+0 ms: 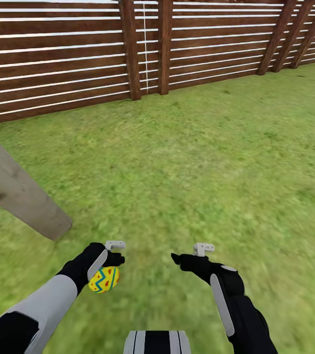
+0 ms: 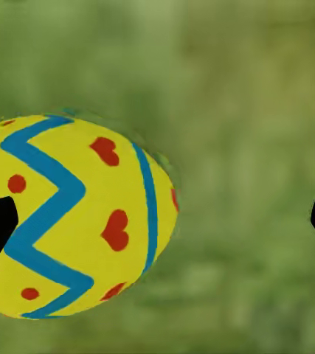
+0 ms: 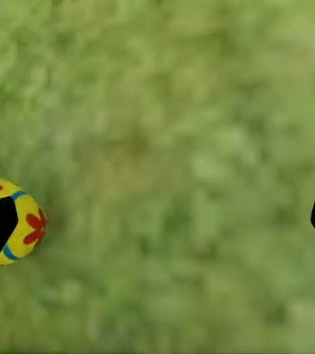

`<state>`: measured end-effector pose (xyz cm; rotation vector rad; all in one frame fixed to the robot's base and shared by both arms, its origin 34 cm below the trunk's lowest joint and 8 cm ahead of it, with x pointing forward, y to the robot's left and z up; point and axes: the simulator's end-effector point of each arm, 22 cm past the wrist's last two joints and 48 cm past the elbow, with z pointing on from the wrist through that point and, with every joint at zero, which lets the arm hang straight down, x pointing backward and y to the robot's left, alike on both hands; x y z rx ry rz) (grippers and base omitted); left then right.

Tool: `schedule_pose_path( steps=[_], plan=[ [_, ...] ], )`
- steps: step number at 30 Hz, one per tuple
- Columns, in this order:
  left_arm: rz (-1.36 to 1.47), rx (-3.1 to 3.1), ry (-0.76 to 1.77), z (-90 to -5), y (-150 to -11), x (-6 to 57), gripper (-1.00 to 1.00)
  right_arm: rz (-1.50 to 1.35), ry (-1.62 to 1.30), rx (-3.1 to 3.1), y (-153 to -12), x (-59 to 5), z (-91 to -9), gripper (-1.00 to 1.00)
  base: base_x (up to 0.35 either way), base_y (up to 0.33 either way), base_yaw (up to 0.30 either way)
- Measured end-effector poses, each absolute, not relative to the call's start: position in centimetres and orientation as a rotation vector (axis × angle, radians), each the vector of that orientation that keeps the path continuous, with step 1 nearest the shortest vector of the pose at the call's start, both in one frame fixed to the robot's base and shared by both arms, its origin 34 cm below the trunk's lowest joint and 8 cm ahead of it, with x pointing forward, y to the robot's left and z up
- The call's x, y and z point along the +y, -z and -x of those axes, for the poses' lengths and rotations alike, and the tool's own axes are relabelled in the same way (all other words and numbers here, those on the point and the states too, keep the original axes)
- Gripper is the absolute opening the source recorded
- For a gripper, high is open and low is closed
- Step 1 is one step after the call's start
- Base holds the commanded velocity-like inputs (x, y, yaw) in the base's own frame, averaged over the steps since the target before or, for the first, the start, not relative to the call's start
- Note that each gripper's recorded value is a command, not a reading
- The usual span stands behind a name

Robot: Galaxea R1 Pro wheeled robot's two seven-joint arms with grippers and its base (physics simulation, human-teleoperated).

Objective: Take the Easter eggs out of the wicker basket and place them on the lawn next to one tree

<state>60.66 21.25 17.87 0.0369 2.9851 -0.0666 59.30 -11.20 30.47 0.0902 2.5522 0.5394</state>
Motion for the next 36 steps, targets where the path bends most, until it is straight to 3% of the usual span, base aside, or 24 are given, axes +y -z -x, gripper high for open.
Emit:
schedule_pose_path(
  steps=[8,20,36],
  plan=[
    [-0.053,2.984,0.07,-61.5,-20.1,21.0,1.0,-0.081,-0.537,2.52,-32.2,-11.2,-59.9,1.0,-0.012,0.0,0.0],
    [-0.058,2.938,0.066,-62.8,-22.9,21.0,1.0,-0.065,-0.533,2.473,-34.9,-11.1,-60.7,1.0,-0.3,-0.004,0.0],
    [-0.059,2.957,0.073,-62.7,-26.4,21.0,1.0,-0.048,-0.527,2.409,-38.5,-11.2,-61.6,1.0,-0.016,-0.002,0.0]
  ],
)
